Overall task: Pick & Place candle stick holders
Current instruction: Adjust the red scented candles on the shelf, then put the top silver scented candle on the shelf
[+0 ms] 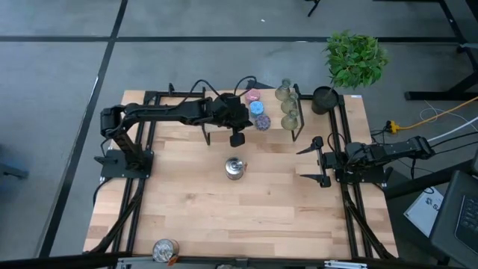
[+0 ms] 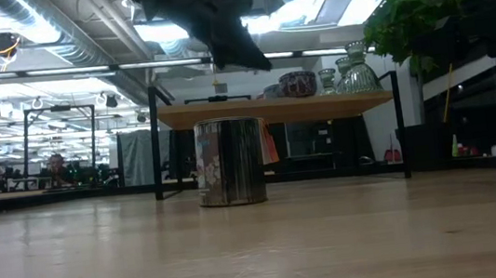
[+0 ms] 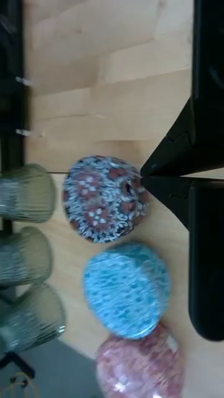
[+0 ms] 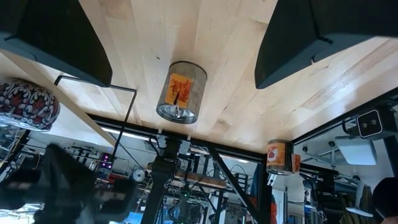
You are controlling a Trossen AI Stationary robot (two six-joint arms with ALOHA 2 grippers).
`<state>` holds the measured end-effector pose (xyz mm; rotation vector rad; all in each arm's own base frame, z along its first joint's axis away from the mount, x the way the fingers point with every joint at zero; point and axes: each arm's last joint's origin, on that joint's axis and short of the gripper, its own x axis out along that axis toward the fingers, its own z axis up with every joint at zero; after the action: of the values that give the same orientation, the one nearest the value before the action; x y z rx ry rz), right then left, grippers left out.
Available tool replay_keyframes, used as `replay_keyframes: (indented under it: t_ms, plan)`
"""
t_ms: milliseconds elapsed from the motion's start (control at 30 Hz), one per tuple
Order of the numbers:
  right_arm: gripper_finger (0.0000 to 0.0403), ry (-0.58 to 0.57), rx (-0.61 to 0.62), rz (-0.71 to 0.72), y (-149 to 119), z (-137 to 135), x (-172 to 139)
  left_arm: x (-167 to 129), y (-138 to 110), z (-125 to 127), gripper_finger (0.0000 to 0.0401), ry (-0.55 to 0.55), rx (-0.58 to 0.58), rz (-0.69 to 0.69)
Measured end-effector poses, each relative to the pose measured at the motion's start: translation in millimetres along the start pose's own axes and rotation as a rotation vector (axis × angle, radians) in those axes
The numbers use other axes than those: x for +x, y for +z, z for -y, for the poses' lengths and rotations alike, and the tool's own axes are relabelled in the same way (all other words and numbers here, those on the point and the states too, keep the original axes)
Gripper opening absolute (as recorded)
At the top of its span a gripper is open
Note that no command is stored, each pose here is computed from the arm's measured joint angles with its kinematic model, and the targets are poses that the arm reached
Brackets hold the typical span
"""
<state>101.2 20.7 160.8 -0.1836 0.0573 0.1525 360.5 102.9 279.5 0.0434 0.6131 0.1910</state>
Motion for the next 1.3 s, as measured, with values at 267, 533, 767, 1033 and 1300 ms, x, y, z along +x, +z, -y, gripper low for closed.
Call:
replay_keyframes:
  t_ms: [267, 533, 767, 1033, 1300]
  plan:
    - [0.0398, 0.0, 0.0, 0.0, 0, 0, 0, -34, 20, 1, 0.0008, 0.007, 0.01, 0.124]
    - [0.0398, 0.0, 0.0, 0.0, 0, 0, 0, -83, 37, 23, 0.0062, -0.041, 0.023, 0.232]
    - [0.0398, 0.0, 0.0, 0.0, 0, 0, 0, -100, 37, 80, 0.0137, -0.095, 0.178, 0.207]
    - [0.0398, 0.0, 0.0, 0.0, 0, 0, 0, -108, 12, 132, 0.0192, -0.19, 0.295, 0.01]
    - [0.0398, 0.0, 0.0, 0.0, 0, 0, 0, -119, -19, 178, 0.0197, -0.191, 0.31, -0.106]
